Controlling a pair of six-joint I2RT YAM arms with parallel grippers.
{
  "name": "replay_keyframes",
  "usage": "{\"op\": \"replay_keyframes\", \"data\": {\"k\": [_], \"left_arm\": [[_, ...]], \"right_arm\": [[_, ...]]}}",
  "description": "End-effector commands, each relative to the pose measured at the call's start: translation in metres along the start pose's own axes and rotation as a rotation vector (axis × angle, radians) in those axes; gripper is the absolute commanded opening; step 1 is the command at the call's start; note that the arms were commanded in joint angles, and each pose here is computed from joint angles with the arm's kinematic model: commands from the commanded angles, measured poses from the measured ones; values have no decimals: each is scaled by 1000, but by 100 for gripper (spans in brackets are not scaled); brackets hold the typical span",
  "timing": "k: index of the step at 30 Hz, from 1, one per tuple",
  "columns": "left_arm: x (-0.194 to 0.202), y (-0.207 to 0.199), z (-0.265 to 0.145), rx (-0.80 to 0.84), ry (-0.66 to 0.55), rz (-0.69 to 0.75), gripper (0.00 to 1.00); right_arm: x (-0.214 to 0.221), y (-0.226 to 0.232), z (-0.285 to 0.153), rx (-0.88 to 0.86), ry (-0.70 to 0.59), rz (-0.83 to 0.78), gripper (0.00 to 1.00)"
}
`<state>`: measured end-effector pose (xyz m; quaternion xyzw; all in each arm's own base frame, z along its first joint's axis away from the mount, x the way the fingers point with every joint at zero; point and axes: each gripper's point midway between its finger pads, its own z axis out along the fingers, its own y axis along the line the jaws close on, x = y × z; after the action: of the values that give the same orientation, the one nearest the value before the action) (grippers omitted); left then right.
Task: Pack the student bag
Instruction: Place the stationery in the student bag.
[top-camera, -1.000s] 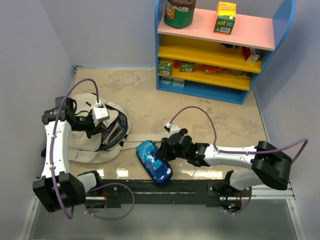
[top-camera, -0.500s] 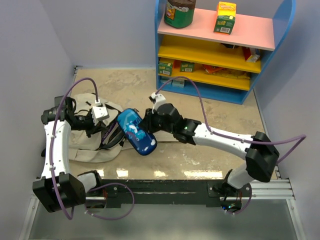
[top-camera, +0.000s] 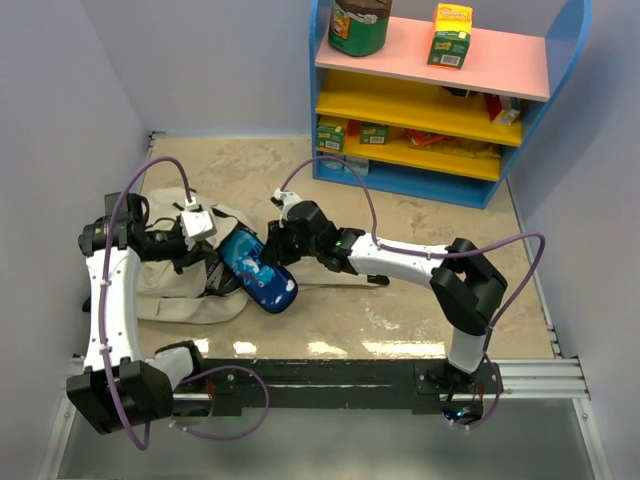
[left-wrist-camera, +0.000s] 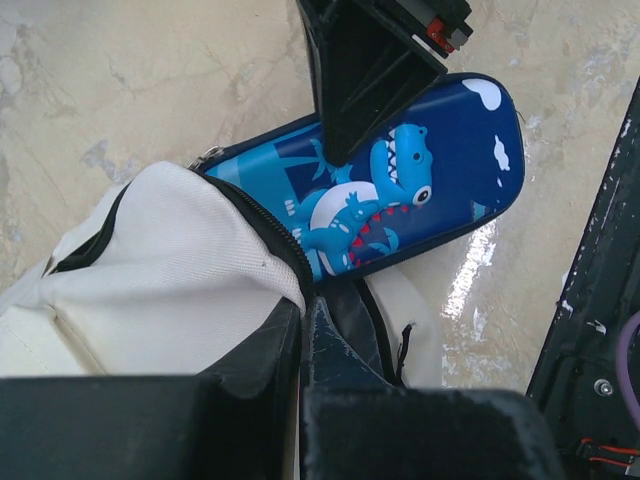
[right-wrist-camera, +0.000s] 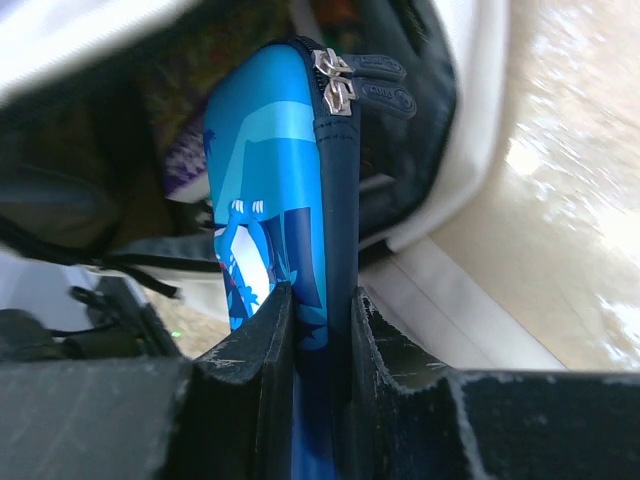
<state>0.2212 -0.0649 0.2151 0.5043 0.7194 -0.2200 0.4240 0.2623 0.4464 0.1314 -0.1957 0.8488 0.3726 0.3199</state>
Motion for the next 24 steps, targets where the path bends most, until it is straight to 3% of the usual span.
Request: {"op": "replay_keyframes", "data": {"k": [1, 10, 17, 24], "left_arm": [[-25, -11, 1, 35, -115, 34, 1], [-23, -13, 4, 47, -120, 25, 1], [-36, -18, 1, 52, -157, 22, 1], [-44, -29, 8, 112, -191, -20, 1]], "right_arm": [[-41, 52, -9, -181, -95, -10, 0], [-55, 65, -23, -220, -125, -14, 0], [-72, 77, 33, -261, -114, 18, 0], [-133, 101, 66, -373, -366, 133, 0]]}}
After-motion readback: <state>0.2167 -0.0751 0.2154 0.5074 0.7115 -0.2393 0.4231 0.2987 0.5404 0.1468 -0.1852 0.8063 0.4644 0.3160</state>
